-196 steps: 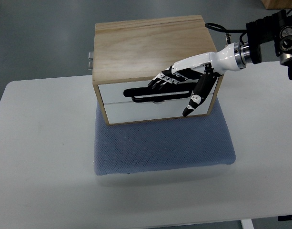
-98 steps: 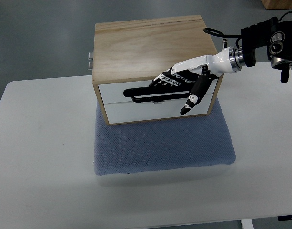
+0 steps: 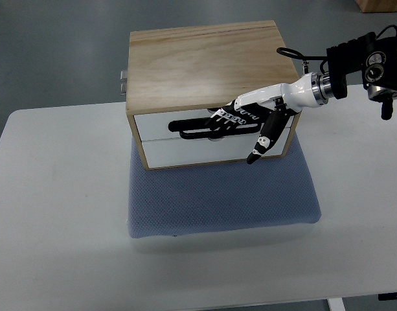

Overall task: Open wood drawer with right hand
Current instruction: 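Pull the upper drawer outward toward the robot with the right hand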

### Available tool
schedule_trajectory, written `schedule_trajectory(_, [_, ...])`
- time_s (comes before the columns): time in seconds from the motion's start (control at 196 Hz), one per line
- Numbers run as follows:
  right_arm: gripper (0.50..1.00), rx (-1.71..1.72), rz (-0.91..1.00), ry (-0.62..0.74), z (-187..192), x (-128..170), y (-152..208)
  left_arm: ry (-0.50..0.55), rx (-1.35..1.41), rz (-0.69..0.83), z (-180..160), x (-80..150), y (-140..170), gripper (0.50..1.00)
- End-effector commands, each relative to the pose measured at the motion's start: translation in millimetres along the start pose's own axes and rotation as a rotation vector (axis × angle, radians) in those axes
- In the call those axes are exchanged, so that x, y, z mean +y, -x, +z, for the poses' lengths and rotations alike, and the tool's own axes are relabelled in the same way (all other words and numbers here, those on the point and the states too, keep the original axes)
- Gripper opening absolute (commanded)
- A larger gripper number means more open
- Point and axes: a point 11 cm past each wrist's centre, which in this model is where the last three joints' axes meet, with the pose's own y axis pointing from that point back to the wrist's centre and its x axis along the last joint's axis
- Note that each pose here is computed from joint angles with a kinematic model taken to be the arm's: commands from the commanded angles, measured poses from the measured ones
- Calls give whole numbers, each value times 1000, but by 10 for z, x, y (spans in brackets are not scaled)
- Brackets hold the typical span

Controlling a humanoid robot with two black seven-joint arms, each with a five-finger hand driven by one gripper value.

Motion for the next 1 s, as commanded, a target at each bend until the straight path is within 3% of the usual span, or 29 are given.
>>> schedule_trajectory(0.0, [944, 2, -21, 2, -3, -16, 60, 1, 0, 0, 7, 0, -2, 1000])
schedule_trajectory(0.994, [944, 13, -110, 5, -83, 264, 438, 0, 0, 0, -2, 0, 1, 1000])
